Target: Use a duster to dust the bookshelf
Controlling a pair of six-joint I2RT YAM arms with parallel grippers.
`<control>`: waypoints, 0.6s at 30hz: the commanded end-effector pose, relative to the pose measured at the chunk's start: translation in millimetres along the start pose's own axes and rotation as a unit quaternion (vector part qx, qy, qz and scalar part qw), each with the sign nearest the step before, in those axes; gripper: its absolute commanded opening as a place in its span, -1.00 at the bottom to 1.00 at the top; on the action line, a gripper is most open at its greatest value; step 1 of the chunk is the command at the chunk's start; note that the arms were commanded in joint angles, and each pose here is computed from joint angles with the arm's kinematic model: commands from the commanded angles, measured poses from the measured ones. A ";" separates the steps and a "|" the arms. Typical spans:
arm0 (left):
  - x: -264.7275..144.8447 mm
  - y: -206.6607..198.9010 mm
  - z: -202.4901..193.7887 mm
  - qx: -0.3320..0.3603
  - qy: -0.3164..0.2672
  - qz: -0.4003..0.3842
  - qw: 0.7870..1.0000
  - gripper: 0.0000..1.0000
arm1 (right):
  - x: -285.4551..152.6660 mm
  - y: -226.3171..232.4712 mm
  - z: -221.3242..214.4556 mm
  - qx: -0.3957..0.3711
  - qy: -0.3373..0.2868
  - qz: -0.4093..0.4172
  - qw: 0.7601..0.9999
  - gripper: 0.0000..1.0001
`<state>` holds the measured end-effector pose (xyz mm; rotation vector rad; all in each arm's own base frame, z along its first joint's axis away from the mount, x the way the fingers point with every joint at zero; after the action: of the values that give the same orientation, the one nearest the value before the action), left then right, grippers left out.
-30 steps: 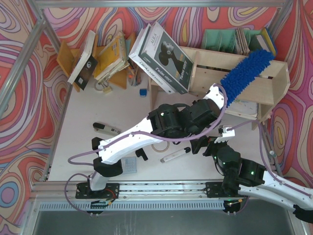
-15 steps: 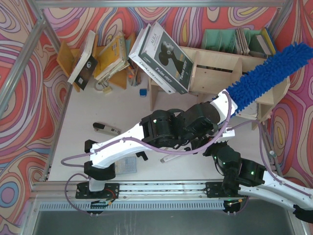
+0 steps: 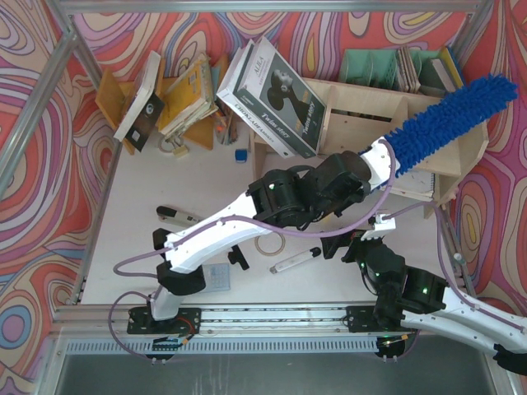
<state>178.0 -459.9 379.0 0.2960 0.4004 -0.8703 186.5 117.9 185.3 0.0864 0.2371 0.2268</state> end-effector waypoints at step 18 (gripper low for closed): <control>27.6 -8.2 -17.1 -0.008 0.041 -0.055 0.998 -1.00 | -0.4 -3.8 0.1 0.002 -0.003 -0.009 1.000 0.97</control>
<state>191.8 -475.0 331.4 0.3521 0.5252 -0.9102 186.5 117.9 185.3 0.0864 0.2371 0.2268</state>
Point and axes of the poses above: each gripper's point midway between its finger pads, its own x axis out along the fingers, its own y axis along the line the jaws close on, z = x × y, the point moved 1 cm from there along -x, back along the fingers, and after that the axes turned 12 degrees about -x, right-handed, at the moved point
